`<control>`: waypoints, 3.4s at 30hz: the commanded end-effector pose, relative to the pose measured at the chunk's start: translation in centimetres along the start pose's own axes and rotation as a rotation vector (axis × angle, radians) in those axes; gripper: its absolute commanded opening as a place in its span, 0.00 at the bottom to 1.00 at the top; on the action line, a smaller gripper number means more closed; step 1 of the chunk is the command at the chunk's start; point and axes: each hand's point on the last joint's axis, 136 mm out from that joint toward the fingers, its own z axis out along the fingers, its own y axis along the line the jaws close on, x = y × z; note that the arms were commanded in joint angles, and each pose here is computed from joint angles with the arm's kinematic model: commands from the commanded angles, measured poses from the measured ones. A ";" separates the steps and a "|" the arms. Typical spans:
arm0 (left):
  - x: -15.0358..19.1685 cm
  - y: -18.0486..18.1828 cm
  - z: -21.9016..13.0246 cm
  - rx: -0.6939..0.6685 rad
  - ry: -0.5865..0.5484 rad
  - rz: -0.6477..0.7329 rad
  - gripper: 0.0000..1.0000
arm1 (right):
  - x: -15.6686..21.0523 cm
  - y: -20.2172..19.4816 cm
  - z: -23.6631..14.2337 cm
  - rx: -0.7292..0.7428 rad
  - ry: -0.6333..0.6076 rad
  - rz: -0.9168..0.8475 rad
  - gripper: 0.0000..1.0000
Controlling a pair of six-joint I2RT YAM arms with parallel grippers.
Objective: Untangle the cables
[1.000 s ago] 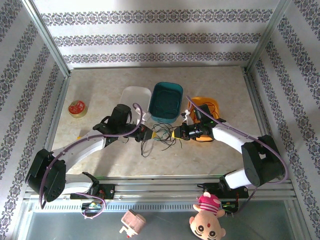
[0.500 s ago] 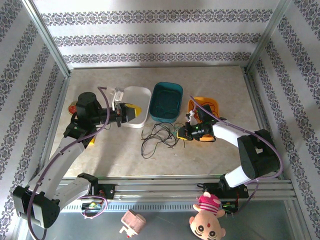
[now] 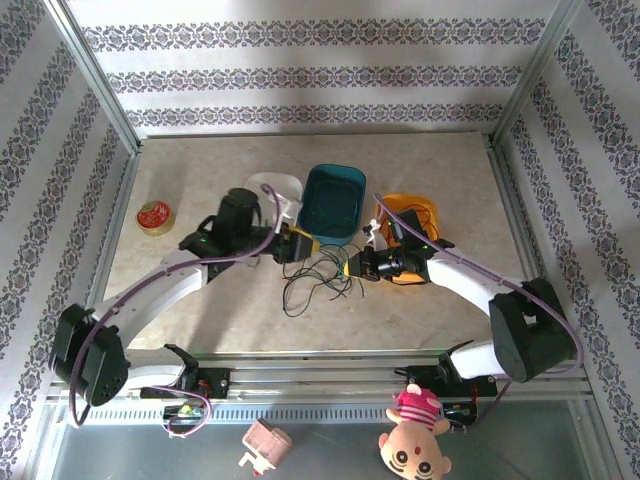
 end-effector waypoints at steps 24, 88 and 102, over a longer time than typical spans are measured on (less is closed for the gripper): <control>3.2 1.3 6.8 0.003 0.055 0.064 0.50 | 0.4 5.8 -2.4 -0.205 -0.007 -0.122 0.00; -9.6 8.9 2.3 -0.181 -0.213 -0.121 0.00 | 0.3 -1.7 -1.1 0.029 -0.045 0.064 0.00; -13.5 13.8 2.4 -0.439 -0.273 -0.049 0.82 | -0.5 3.1 -4.6 -0.004 -0.158 -0.105 0.00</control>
